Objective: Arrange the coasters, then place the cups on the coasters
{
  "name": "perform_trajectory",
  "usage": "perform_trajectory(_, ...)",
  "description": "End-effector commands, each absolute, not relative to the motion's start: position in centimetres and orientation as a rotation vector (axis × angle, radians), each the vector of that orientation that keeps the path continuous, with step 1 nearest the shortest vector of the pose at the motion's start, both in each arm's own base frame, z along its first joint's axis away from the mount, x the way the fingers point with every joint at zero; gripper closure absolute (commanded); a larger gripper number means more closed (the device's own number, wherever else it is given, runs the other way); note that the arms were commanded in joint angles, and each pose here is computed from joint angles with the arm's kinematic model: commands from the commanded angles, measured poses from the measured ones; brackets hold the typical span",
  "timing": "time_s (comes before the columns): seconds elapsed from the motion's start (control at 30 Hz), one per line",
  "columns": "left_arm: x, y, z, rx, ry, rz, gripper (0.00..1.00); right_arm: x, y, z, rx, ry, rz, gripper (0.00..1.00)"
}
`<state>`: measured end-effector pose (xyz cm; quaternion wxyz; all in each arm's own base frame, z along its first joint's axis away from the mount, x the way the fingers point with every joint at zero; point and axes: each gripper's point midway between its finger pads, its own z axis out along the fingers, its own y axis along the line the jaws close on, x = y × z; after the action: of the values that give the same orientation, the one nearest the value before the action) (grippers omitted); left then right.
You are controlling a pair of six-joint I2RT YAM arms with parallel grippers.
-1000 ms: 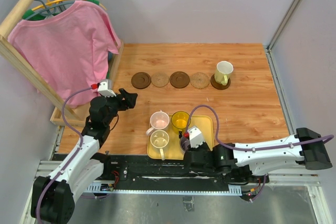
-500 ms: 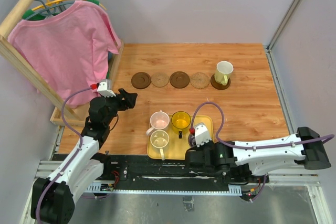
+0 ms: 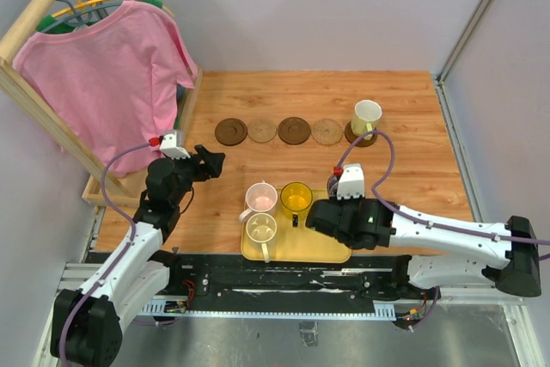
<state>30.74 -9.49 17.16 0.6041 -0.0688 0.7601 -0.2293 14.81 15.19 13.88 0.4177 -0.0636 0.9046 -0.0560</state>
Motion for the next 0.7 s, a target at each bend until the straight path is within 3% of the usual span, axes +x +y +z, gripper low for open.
perform_trajectory(0.0,31.5,-9.2,18.6,-0.143,1.721,-0.503,0.2,20.0,15.6,17.5,-0.157,2.116,-0.146,0.99)
perform_trajectory(0.27,32.1,-9.4,18.7,-0.155,1.724,-0.514,0.2,27.4,17.2,18.7,-0.126,2.076,-0.119,0.99)
perform_trajectory(0.67,32.5,-9.3,19.4,-0.158,1.725,-0.502,0.2,37.0,17.2,16.2,-0.038,2.132,-0.142,0.99)
